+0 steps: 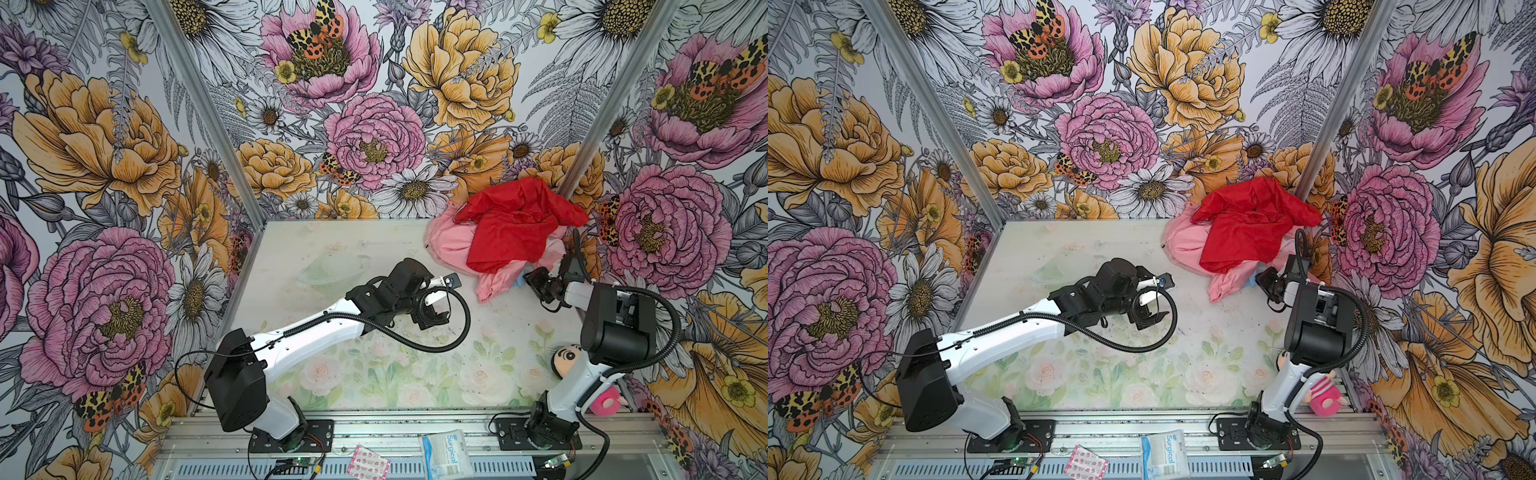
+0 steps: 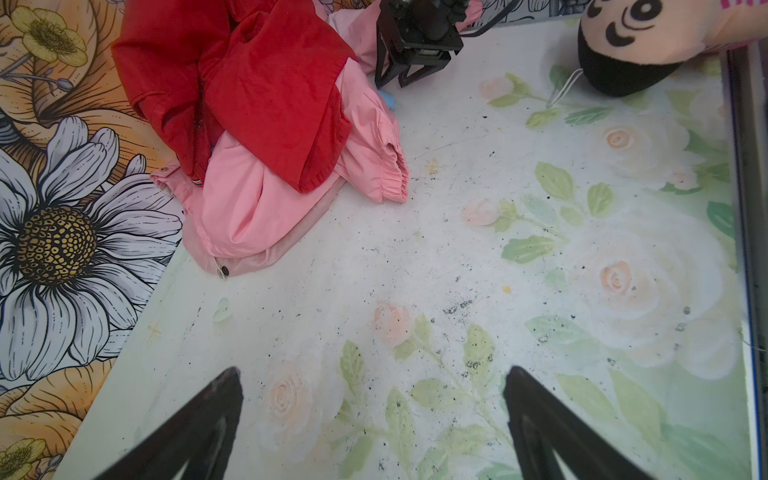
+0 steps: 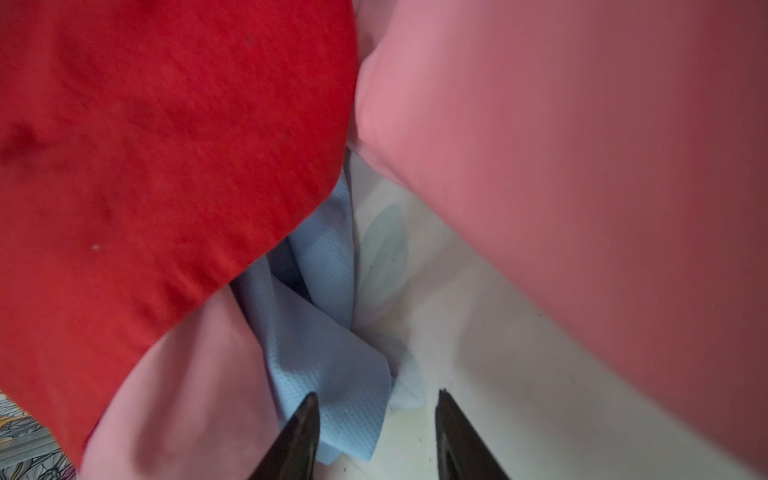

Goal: Pick out a specific cloth from the pile
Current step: 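Grasp the light blue cloth with the right gripper while the left arm advances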

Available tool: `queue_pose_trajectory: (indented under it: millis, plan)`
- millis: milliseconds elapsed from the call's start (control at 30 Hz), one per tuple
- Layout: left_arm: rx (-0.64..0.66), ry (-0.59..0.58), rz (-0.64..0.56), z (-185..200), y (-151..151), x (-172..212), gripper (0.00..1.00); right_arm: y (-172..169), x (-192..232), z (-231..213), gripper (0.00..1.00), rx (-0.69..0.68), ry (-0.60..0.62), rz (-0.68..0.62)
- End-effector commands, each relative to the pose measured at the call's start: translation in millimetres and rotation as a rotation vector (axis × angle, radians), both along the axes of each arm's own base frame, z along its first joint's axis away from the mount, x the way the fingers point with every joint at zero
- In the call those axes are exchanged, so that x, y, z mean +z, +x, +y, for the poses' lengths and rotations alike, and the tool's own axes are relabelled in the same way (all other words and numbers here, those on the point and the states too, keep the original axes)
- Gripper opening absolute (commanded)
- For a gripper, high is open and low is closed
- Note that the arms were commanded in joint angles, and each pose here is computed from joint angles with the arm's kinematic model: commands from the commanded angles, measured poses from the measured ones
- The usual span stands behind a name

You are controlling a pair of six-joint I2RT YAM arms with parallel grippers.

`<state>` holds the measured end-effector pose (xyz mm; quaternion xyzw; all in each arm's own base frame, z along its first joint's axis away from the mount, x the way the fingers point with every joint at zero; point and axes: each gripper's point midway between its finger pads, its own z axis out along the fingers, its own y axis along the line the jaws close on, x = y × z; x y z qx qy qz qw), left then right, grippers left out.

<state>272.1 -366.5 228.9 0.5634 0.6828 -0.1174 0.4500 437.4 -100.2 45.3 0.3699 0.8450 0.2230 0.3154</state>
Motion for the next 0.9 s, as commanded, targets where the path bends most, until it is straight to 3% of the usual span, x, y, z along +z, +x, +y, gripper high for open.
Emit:
queue_pose_trajectory:
  millis: [0, 633, 767, 867]
  plan:
    - [0.009, -0.026, -0.036, 0, 1, 13, 0.99, 12, 5, -3, 0.45, -0.016, 0.030, -0.053]
    - [0.029, 0.001, -0.044, 3, 6, 5, 0.99, 24, -18, 16, 0.37, -0.005, 0.094, -0.033]
    - [0.032, 0.002, -0.049, 3, 6, 5, 0.99, 22, -24, 16, 0.24, -0.018, 0.079, -0.013]
    - [0.034, 0.006, -0.056, 4, 5, 6, 0.99, 21, -21, 15, 0.02, -0.019, 0.075, -0.018]
